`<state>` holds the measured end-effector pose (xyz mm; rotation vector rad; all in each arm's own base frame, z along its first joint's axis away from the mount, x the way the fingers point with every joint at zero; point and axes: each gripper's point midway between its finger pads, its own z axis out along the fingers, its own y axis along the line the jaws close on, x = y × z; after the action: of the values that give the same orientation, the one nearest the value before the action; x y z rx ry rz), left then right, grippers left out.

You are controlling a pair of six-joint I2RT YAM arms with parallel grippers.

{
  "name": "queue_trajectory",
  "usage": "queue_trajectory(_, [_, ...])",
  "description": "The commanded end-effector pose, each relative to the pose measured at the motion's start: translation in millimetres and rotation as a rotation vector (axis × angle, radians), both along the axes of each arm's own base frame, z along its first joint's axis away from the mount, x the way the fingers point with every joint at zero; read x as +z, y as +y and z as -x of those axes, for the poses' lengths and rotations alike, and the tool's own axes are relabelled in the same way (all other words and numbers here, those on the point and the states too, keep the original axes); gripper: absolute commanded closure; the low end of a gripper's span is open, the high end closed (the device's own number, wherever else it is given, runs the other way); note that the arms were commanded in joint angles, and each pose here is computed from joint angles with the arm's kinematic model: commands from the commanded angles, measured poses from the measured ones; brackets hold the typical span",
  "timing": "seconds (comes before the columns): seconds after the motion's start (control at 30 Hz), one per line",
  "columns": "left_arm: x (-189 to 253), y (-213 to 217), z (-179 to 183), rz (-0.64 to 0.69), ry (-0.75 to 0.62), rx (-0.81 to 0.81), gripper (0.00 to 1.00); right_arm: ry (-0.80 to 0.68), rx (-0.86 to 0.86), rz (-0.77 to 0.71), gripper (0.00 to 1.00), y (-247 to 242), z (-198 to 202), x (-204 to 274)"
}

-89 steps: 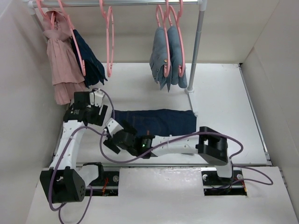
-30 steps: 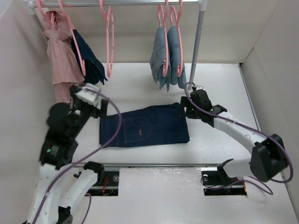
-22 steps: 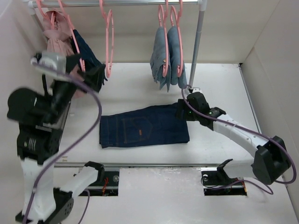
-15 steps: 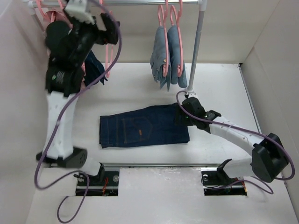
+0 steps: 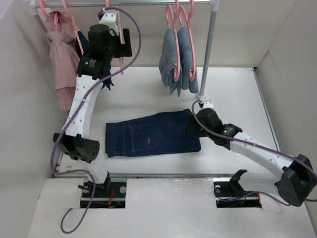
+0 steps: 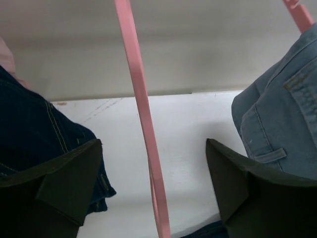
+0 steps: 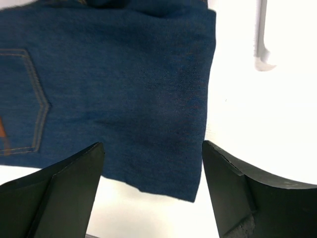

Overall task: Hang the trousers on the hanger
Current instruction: Pick up the hanger from the clothesline.

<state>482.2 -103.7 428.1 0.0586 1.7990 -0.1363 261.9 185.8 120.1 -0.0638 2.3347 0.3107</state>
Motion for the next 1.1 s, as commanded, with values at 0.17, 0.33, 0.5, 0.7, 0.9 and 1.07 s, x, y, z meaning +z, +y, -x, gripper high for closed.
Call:
queue_trajectory(0.17, [-9.8, 9.9, 8.6, 0.039, 0.01, -0.005, 0.43, -0.078, -0.018, 0.003, 0.15, -11.0, 0.9, 20.8])
queue_trajectory(0.33, [-3.7, 5.5, 8.9, 0.053, -0.005, -0.046, 0.83, -0.074, -0.025, 0.031, 0.15, -16.4, 1.9, 18.2])
queue_trajectory(0.5, [28.0, 9.5, 27.0, 0.077, -0.09, -0.042, 1.0, -0.066, -0.045, 0.01, 0.15, -18.2, 5.5, 15.5])
queue_trajectory(0.7, [58.7, 5.4, 58.0, 0.059, -0.183, -0.07, 1.0, -0.08, -0.046, -0.002, 0.15, -18.5, 5.9, 20.7])
queue_trajectory(0.9, [19.4, -3.3, 108.3, 0.064, -0.065, -0.118, 1.0, -0.081, -0.039, -0.023, 0.15, -11.3, 7.9, 30.0])
queue_trajectory(1.07, [-52.5, -9.2, 154.1, 0.155, 0.069, -0.168, 1.0, -0.147, -0.008, -0.067, 0.01, 0.4, 16.1, 63.4])
